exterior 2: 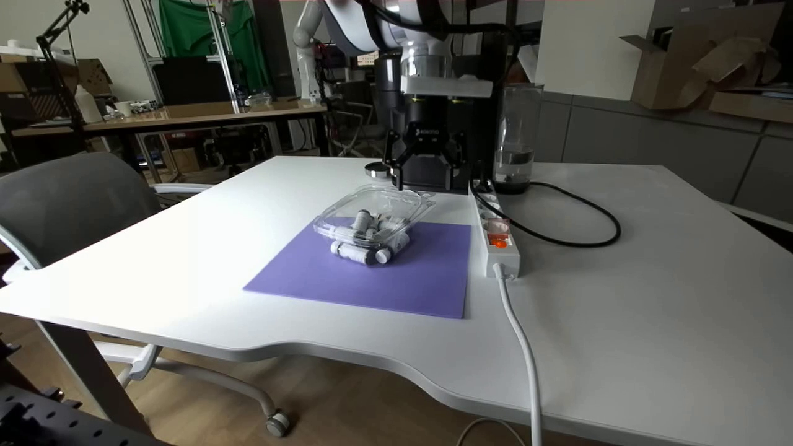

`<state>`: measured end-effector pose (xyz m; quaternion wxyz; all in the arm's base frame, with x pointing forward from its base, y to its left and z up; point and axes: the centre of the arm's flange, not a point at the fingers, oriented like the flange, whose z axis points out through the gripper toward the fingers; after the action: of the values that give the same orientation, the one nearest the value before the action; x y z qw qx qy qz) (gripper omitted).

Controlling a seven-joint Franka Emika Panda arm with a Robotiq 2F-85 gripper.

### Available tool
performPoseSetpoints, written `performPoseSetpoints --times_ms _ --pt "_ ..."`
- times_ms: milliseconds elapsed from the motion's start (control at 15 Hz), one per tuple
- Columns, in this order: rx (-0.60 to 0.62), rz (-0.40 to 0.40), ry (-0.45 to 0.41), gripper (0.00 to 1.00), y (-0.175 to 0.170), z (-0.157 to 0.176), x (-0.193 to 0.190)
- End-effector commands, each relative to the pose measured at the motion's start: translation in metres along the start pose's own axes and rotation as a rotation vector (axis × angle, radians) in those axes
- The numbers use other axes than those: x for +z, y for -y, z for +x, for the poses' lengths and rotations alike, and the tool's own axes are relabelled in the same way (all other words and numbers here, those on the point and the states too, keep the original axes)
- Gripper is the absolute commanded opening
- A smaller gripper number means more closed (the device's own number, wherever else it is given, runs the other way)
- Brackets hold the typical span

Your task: Open the lid of the plastic container

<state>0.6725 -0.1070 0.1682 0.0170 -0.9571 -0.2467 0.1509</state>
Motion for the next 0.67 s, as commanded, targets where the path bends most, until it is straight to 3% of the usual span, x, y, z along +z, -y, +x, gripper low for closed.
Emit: performPoseSetpoints --times_ms 0,600 --pt "-0.038 0.041 0.029 1.0 -0.009 0.015 -0.001" --pt "-0.133 0.12 0.093 1.0 0.003 0.016 0.004"
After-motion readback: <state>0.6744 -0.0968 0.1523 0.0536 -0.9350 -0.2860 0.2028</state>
